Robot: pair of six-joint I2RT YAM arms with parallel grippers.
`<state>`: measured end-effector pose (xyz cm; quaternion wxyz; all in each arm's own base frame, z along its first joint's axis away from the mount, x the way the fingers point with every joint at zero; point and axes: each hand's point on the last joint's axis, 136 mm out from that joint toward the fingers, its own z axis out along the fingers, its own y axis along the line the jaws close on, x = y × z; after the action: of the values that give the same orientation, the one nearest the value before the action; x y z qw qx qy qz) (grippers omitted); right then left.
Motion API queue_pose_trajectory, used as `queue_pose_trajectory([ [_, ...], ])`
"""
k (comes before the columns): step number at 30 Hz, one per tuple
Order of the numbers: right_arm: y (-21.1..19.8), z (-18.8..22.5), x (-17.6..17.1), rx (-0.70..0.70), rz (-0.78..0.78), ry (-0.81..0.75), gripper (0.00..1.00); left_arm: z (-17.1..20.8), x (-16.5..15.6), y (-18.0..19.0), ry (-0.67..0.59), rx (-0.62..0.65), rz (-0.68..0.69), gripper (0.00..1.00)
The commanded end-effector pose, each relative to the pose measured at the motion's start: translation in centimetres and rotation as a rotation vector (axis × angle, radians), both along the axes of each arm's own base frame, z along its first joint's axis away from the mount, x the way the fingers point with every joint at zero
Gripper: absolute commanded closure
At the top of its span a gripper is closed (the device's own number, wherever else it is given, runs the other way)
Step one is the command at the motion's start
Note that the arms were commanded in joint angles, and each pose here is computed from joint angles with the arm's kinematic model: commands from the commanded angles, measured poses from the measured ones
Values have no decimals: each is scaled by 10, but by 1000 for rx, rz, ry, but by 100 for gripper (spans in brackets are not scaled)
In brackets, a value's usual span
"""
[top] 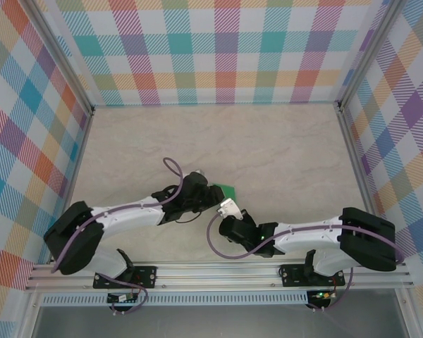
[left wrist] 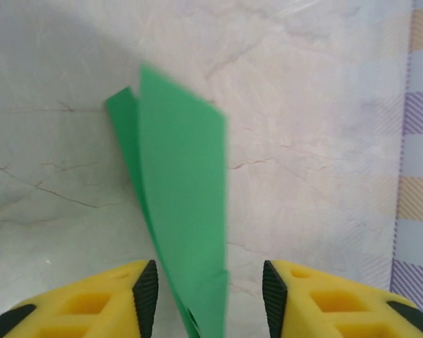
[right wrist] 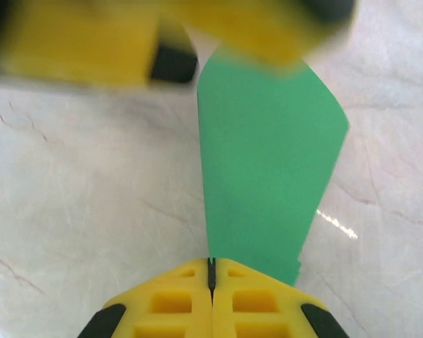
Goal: Fold a paper plane with a square sheet of paper (pick it up from the middle)
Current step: Fold the wing for the fifth time at the center of the table.
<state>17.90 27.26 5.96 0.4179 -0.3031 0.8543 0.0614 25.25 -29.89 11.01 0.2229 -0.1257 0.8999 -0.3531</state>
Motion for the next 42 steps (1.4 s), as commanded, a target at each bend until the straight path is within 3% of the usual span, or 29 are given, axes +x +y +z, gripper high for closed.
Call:
queue_pose_trajectory([
  [1,8,-5,-9,58,54,46,97,19,-4,23,-60,60,41,44],
  [7,13,-14,-11,55,62,71,97,21,-9,48,-79,84,100,25],
  [14,3,-13,-5,33,11,42,96,0,-7,18,-2,29,30,25],
  [19,-6,-12,-6,41,-8,43,95,-17,-2,-14,64,11,-44,37],
  [25,-14,-10,-7,47,-18,34,94,-28,4,-28,98,19,-60,42],
  [29,-16,-12,-8,30,-21,44,93,-34,7,-38,117,23,-85,62],
  [42,-35,-16,-11,-8,-79,81,82,-33,5,-38,123,56,-110,100],
])
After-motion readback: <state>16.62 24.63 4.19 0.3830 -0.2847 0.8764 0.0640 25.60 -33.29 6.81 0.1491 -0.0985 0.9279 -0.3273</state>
